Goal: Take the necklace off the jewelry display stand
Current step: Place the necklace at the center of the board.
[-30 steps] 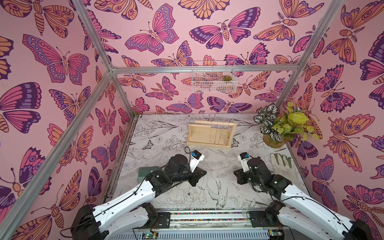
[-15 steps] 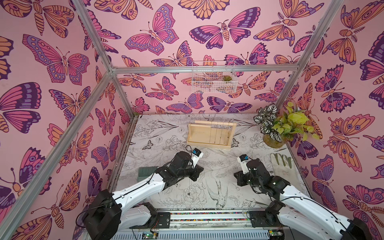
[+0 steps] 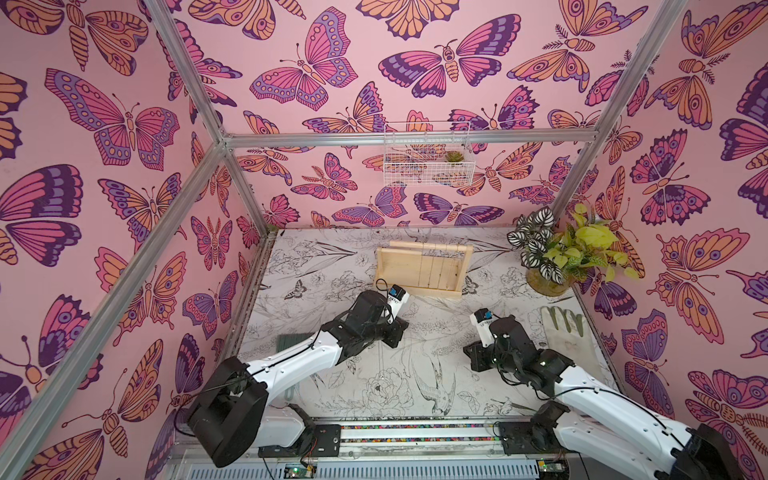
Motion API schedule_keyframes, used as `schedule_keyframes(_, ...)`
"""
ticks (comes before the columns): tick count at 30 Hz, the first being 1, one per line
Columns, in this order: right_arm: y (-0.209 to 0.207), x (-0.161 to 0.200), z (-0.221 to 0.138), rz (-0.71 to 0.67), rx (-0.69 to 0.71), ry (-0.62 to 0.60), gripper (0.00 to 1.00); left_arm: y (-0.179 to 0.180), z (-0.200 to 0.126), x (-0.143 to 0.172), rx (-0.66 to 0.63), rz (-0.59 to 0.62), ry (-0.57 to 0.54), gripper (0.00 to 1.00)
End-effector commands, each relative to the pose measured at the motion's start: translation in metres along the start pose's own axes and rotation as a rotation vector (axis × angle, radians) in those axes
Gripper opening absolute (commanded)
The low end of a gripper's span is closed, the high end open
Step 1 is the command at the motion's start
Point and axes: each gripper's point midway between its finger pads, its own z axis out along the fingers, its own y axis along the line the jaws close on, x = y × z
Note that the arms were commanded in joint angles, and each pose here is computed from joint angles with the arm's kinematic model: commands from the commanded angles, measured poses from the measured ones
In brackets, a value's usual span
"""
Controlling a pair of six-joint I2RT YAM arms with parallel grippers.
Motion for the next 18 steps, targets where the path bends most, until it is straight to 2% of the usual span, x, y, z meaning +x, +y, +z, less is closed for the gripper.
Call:
schedule_keyframes(1, 0.005, 0.001, -0.001, -0.005, -0.036, -0.004, 0.00, 0.007, 0.005, -0.012, -0.016, 0.024, -0.023, 0.00)
schedule_keyframes(18, 0.005, 0.004, -0.013, -0.007, -0.045, -0.024, 0.00, 0.049, 0.045, -0.021, -0.083, -0.001, 0.024, 0.00)
